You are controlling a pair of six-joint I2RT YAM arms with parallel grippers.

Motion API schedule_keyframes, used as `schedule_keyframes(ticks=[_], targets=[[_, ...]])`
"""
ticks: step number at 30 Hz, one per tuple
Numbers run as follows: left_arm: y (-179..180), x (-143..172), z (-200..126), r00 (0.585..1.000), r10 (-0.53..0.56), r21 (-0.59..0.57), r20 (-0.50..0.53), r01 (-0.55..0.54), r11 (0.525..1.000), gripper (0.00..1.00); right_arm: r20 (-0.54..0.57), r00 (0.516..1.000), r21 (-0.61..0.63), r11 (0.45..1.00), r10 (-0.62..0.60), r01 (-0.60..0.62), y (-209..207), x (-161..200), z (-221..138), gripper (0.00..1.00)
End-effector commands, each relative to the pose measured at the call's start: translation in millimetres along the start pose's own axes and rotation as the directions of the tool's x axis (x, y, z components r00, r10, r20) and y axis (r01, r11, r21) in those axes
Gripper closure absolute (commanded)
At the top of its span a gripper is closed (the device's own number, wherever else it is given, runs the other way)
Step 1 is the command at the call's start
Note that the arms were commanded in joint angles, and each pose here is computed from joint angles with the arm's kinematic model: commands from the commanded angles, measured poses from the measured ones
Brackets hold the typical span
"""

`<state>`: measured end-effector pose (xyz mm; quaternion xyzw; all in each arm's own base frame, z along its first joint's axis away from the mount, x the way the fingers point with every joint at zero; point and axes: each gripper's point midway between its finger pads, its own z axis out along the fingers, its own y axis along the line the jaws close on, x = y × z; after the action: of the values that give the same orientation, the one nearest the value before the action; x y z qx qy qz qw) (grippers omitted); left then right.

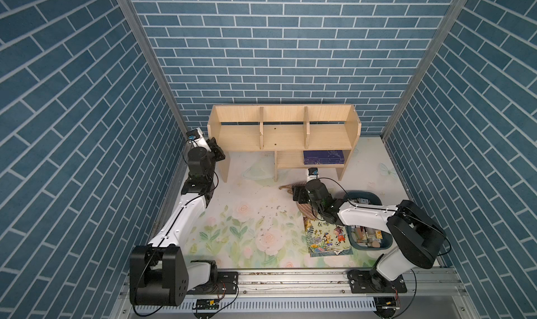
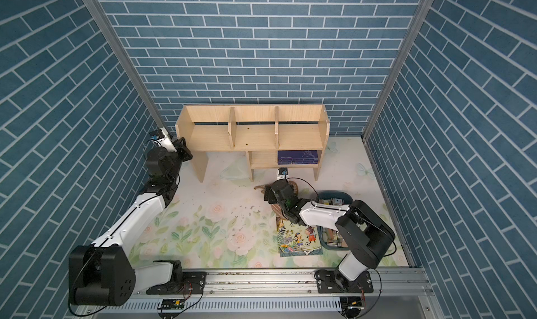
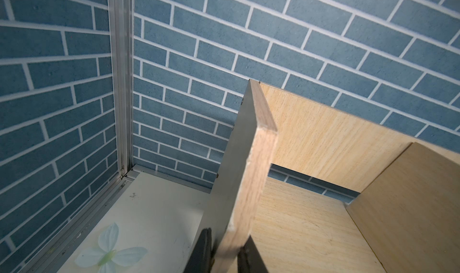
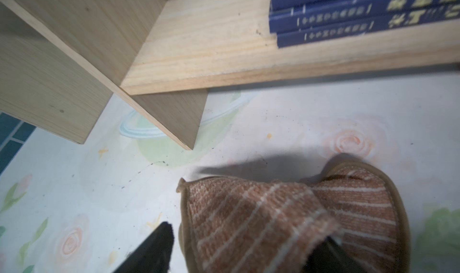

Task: Wipe the bookshelf clean with a cloth
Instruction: Wipe the dust from the shelf.

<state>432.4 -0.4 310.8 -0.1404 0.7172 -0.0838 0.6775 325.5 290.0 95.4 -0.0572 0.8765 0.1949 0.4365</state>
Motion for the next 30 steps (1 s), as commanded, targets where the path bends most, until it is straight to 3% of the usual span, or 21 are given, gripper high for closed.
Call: schedule_keyframes(ticks=[1,3,6,7,11,12,22,26,30], targets=[[-14.2,38.5,-1.3,0.99,-0.035,0.061,-0.134,0.044,0.997,1.0,-0.09,0.996,0.057,0.998,0.001,0.004,-15.3,35.9,11.1,0.06],[-13.8,38.3,-1.6,0.99,-0.034,0.058,-0.134,0.043,0.997,1.0,-0.112,0.994,0.061,0.998,-0.004,0.011,-15.6,48.6,13.0,0.09],[-13.7,38.3,-1.5,0.99,-0.034,0.058,-0.134,0.042,0.997,1.0,-0.111,0.994,0.069,0.998,-0.002,0.01,-16.7,50.1,14.5,0.22],[-13.7,38.8,-1.3,0.99,-0.034,0.058,-0.135,0.042,0.997,1.0,-0.106,0.994,0.066,0.998,-0.003,0.01,-14.6,46.7,14.7,0.32],[-14.0,38.8,-1.4,0.99,-0.035,0.06,-0.135,0.044,0.997,1.0,-0.089,0.995,0.065,0.997,-0.035,0.041,-2.9,26.2,17.0,0.9],[-14.0,38.4,-1.6,0.99,-0.035,0.059,-0.134,0.043,0.997,1.0,-0.074,0.996,0.055,0.997,-0.044,0.048,3.3,15.4,16.0,1.0],[-16.5,36.6,-2.3,0.991,-0.034,0.072,-0.132,0.044,0.996,1.0,0.273,0.959,-0.142,0.982,-0.078,0.121,102.9,-158.9,-30.5,1.0],[-18.1,35.6,-2.6,0.991,-0.035,0.08,-0.13,0.046,0.996,1.0,0.316,0.948,-0.26,0.956,-0.05,0.137,142.2,-181.4,-31.4,1.0],[-19.2,35.8,-2.6,0.991,-0.033,0.087,-0.131,0.044,0.995,1.0,0.315,0.947,-0.341,0.924,-0.059,0.171,192.7,-176.8,-18.8,1.0]])
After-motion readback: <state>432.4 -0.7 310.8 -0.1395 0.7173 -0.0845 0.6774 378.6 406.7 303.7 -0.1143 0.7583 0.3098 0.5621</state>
